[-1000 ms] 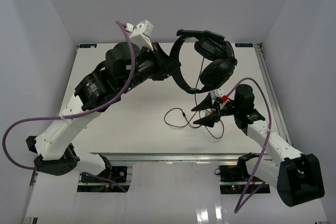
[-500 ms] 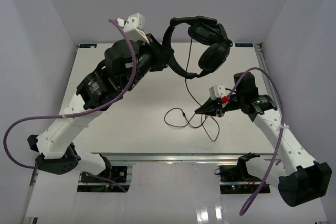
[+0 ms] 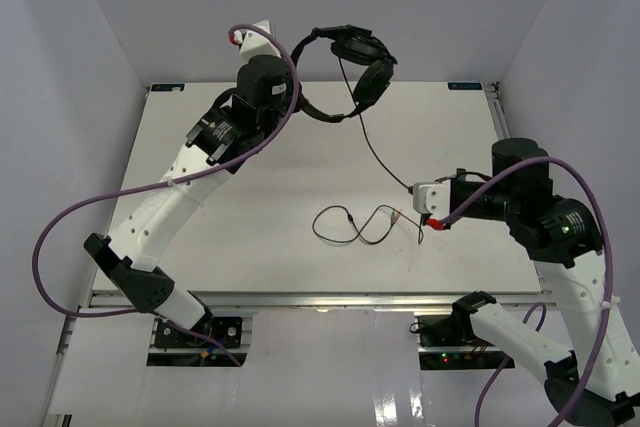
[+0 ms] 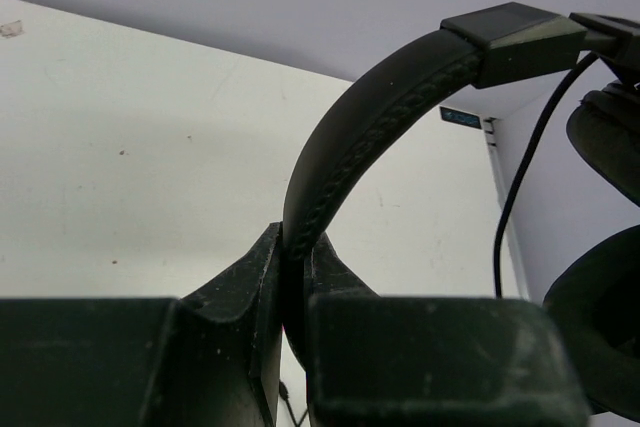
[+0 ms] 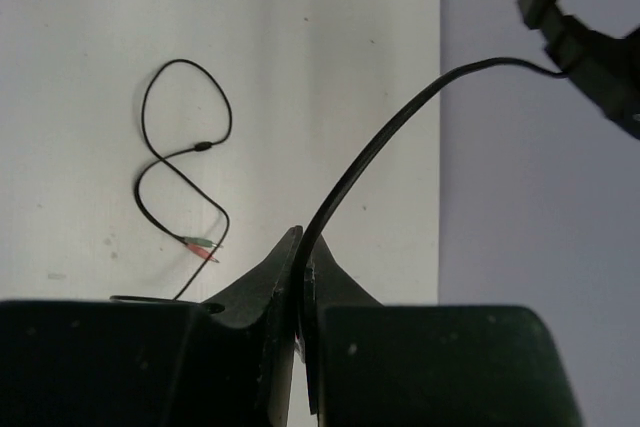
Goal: Wrap the headphones
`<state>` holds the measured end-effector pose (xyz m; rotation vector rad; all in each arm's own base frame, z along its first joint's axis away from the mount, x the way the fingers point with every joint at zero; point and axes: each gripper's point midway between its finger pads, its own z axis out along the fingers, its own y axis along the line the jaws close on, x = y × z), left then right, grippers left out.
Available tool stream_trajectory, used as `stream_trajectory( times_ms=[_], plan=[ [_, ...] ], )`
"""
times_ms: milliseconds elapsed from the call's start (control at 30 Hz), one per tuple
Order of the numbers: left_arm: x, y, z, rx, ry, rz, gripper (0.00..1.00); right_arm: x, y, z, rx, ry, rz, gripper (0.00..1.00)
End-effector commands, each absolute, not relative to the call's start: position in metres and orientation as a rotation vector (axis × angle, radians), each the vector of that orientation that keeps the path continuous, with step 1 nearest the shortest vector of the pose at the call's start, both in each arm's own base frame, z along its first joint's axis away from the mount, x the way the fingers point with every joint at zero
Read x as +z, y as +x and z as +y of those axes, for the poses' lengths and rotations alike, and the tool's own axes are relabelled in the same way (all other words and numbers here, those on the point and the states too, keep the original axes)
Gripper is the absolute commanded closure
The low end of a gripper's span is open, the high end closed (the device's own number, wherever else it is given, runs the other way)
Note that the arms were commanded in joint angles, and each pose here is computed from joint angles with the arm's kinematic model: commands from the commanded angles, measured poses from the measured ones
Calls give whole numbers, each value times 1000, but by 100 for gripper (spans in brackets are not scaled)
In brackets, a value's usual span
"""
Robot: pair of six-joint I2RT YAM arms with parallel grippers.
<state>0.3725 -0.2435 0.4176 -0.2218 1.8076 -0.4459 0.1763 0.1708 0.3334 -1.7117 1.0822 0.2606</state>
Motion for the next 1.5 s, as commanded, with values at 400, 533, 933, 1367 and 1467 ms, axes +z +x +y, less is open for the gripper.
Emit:
stream_trajectory(
  times_ms=[400, 533, 933, 1367, 1467],
  plan=[
    [427, 373, -259, -587, -262, 1762, 100, 362, 193, 155, 61, -1739, 1081, 92],
    [441, 369, -262, -644, -271, 1738, 100, 333, 188, 158, 100, -1769, 1102, 92],
    [408, 399, -286, -592, -261, 1804, 100, 339, 180, 173, 75, -1833, 1035, 92],
    [337, 409, -309, -534, -166, 1956, 100, 370, 198, 181, -64, -1794, 980, 92],
    [319, 407, -312, -525, -152, 1997, 100, 374, 204, 182, -94, -1777, 976, 92]
  ],
)
